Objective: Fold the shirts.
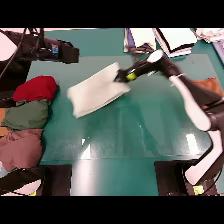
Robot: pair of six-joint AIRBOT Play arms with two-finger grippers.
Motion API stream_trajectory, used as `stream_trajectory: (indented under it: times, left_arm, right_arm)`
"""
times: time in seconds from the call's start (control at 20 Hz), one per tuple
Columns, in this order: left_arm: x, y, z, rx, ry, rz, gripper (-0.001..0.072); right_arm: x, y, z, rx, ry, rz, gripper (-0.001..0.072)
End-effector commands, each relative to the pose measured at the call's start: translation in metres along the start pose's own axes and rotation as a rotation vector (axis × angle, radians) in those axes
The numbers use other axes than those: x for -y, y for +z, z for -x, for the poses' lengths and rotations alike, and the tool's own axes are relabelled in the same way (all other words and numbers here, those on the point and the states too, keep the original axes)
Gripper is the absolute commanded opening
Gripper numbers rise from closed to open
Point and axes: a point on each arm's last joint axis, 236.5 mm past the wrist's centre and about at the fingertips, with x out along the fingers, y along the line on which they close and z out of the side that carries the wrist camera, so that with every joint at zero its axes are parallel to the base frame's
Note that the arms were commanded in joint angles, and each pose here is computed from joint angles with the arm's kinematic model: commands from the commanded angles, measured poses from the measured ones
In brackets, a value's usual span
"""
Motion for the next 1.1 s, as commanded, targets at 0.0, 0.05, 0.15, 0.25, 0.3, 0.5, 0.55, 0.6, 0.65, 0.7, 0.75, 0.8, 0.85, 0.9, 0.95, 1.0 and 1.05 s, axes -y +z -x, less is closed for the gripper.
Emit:
stream_trajectory:
  times: [0.0,0.05,0.15,0.25,0.3,0.5,0.55,0.6,0.65,0.7,0.75,0.8,0.85,0.9,0.95,1.0,1.05]
  left_arm:
    - [0.021,0.001,-0.002,0.01,-0.039,-0.019,0.0028]
    - [0.021,0.001,-0.002,0.01,-0.04,-0.01,0.0028]
    - [0.021,0.001,-0.002,0.011,-0.041,0.0,0.0028]
    - [0.021,0.003,-0.002,0.015,-0.041,0.033,0.0028]
    - [0.021,0.003,-0.002,0.019,-0.041,0.046,0.0028]
    - [0.021,0.008,-0.001,0.036,-0.043,0.071,0.0028]
    - [0.021,0.008,-0.001,0.039,-0.043,0.072,0.0028]
    - [0.021,0.009,-0.001,0.041,-0.043,0.073,0.0028]
    - [0.021,0.009,-0.001,0.043,-0.043,0.085,0.0028]
    - [0.021,0.009,-0.001,0.043,-0.043,0.09,0.0028]
    - [0.021,0.009,-0.001,0.042,-0.043,0.09,0.0028]
    - [0.021,0.009,-0.001,0.042,-0.043,0.09,0.0028]
    - [0.021,0.009,-0.001,0.042,-0.043,0.09,0.0028]
    - [0.021,0.009,-0.001,0.041,-0.043,0.09,0.0028]
    - [0.021,0.008,-0.001,0.039,-0.043,0.089,0.0028]
    - [0.021,0.008,-0.001,0.036,-0.043,0.087,0.0028]
    - [0.021,0.007,-0.001,0.033,-0.042,0.087,0.0028]
  right_arm:
    - [0.099,0.025,0.137,0.142,-0.318,-0.062,0.0017]
    - [0.128,0.026,0.183,0.198,-0.394,-0.111,0.0017]
    - [0.178,0.019,0.262,0.311,-0.491,-0.222,0.0017]
    - [0.224,-0.002,0.323,0.388,-0.563,-0.335,0.0017]
    - [0.242,-0.014,0.346,0.413,-0.59,-0.384,0.0017]
    - [0.288,-0.046,0.404,0.508,-0.648,-0.511,0.0017]
    - [0.291,-0.046,0.412,0.54,-0.639,-0.525,0.0017]
    - [0.291,-0.044,0.419,0.569,-0.631,-0.531,0.0017]
    - [0.289,-0.041,0.424,0.584,-0.629,-0.525,0.0017]
    - [0.285,-0.036,0.43,0.596,-0.637,-0.509,0.0017]
    - [0.279,-0.03,0.438,0.61,-0.643,-0.489,0.0017]
    - [0.27,-0.023,0.444,0.618,-0.646,-0.464,0.0017]
    - [0.262,-0.018,0.45,0.622,-0.647,-0.448,0.0017]
    - [0.255,-0.016,0.456,0.63,-0.646,-0.446,0.0017]
    - [0.247,-0.014,0.461,0.632,-0.649,-0.434,0.0017]
    - [0.24,-0.014,0.466,0.64,-0.657,-0.425,0.0017]
    - [0.234,-0.015,0.472,0.649,-0.667,-0.416,0.0017]
